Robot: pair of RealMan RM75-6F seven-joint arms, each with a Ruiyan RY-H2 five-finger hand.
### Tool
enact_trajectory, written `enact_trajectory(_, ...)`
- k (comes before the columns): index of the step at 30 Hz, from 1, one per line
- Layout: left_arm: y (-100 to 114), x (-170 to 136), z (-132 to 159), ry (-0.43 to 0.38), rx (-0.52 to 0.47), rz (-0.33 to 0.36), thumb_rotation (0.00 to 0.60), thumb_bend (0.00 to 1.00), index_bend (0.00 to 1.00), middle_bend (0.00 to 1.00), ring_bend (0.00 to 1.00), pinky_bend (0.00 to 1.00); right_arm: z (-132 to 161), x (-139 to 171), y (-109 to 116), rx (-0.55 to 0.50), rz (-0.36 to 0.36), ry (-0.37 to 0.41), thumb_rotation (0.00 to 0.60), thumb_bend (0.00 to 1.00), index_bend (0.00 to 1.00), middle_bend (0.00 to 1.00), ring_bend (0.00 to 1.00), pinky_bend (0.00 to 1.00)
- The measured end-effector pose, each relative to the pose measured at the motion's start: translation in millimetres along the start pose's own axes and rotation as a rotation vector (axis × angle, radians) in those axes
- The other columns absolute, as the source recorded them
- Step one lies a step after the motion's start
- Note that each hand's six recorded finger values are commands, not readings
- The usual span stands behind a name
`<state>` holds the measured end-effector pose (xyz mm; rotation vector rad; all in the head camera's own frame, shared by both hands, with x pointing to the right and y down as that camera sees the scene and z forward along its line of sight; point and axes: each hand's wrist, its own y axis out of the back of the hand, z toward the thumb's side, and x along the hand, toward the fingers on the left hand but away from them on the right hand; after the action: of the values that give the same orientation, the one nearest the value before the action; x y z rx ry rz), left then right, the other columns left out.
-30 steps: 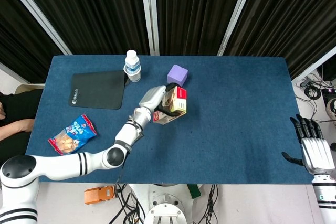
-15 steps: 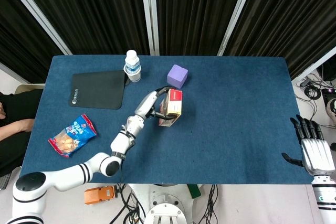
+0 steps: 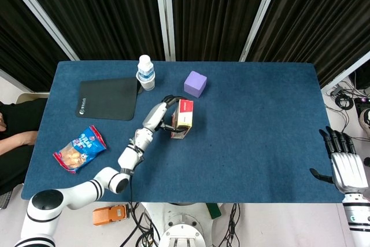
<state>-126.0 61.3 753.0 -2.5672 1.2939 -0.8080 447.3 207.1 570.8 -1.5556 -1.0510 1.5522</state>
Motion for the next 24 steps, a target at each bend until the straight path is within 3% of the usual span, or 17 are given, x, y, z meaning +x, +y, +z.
enact_trajectory(9, 14.0, -4.3, 1.8, -0.009, 0.046, 0.008, 0.600, 0.14, 0.00, 0.05, 0.00, 0.00, 1.9, -0.6, -0.9, -0.010, 0.007, 0.004, 0.600, 0.24, 0.00, 0.00, 0.00, 0.00)
enact_trajectory(12, 17.8, -6.5, 0.8, -0.003, 0.071, -0.002, 0.600, 0.14, 0.00, 0.00, 0.00, 0.00, 1.6, -0.5, -1.2, -0.013, 0.011, 0.004, 0.600, 0.24, 0.00, 0.00, 0.00, 0.00)
enact_trajectory(24, 44.2, -22.2, 9.0, -0.009, 0.243, -0.028, 0.600, 0.11, 0.00, 0.00, 0.00, 0.00, 0.1, -1.1, -3.0, -0.027, 0.015, 0.013, 0.600, 0.24, 0.00, 0.00, 0.00, 0.00)
